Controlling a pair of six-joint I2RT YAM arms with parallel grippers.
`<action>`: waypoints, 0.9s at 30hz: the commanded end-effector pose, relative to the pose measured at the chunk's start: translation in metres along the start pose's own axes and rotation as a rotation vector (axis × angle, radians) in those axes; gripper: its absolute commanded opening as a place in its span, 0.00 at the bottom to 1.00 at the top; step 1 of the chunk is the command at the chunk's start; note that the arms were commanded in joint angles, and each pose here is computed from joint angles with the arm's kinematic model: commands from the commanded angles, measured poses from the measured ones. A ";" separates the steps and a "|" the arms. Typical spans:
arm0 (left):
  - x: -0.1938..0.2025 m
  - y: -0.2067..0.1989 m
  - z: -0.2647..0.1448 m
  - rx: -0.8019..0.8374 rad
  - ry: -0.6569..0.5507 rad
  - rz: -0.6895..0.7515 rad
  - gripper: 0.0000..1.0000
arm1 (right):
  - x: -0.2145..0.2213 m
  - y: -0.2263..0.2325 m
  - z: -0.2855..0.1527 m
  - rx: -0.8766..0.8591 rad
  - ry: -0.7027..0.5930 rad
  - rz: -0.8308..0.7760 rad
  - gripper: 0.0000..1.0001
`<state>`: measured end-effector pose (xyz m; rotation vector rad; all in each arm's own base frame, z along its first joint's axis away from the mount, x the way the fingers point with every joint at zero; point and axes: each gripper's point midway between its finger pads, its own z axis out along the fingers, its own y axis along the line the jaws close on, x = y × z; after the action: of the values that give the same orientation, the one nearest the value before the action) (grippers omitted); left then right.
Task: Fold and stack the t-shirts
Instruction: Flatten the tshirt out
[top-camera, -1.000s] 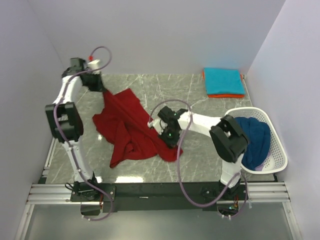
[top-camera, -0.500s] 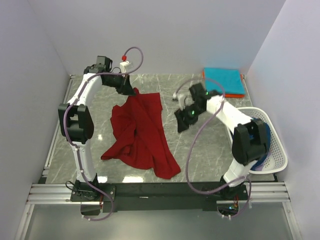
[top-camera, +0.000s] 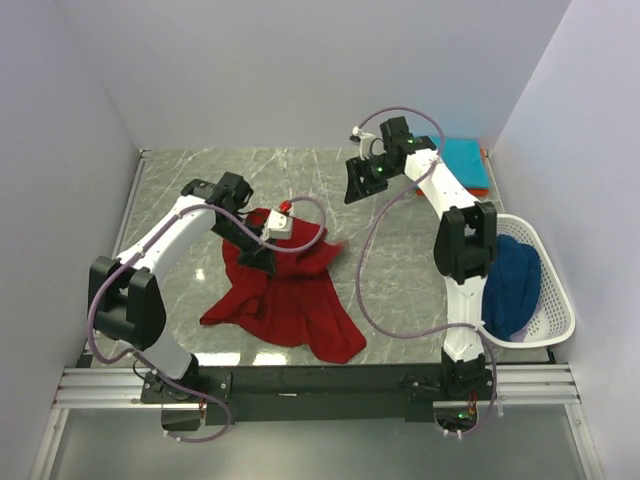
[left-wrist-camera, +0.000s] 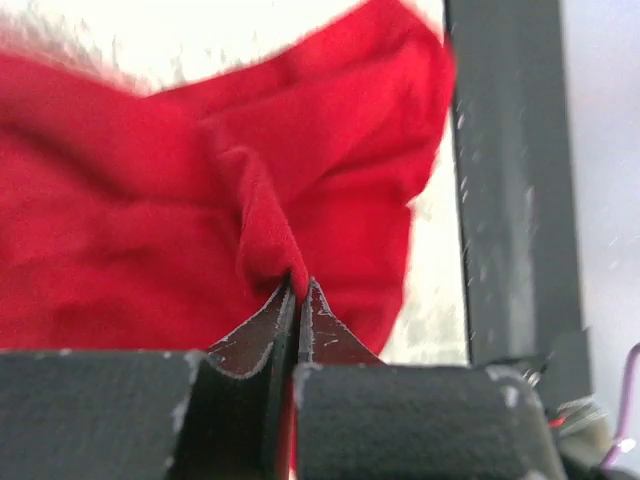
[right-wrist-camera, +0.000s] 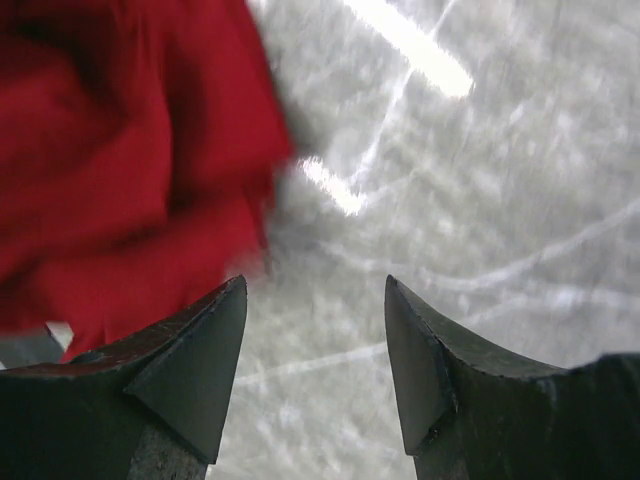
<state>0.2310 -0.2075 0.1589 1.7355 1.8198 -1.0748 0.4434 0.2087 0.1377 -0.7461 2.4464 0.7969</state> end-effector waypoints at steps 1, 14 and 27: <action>0.031 0.011 -0.005 -0.043 0.098 0.102 0.06 | -0.029 0.018 0.011 -0.040 -0.032 -0.029 0.65; 0.042 0.067 -0.032 -0.181 -0.012 -0.053 0.06 | 0.068 0.053 0.022 -0.142 0.173 -0.181 0.58; 0.045 0.093 -0.040 -0.186 -0.066 -0.164 0.07 | 0.115 0.058 0.068 -0.064 0.293 -0.129 0.56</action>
<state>0.3212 -0.1470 0.1153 1.4758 2.0162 -0.9453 0.3301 0.2478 0.0455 -1.1438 2.6204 0.7806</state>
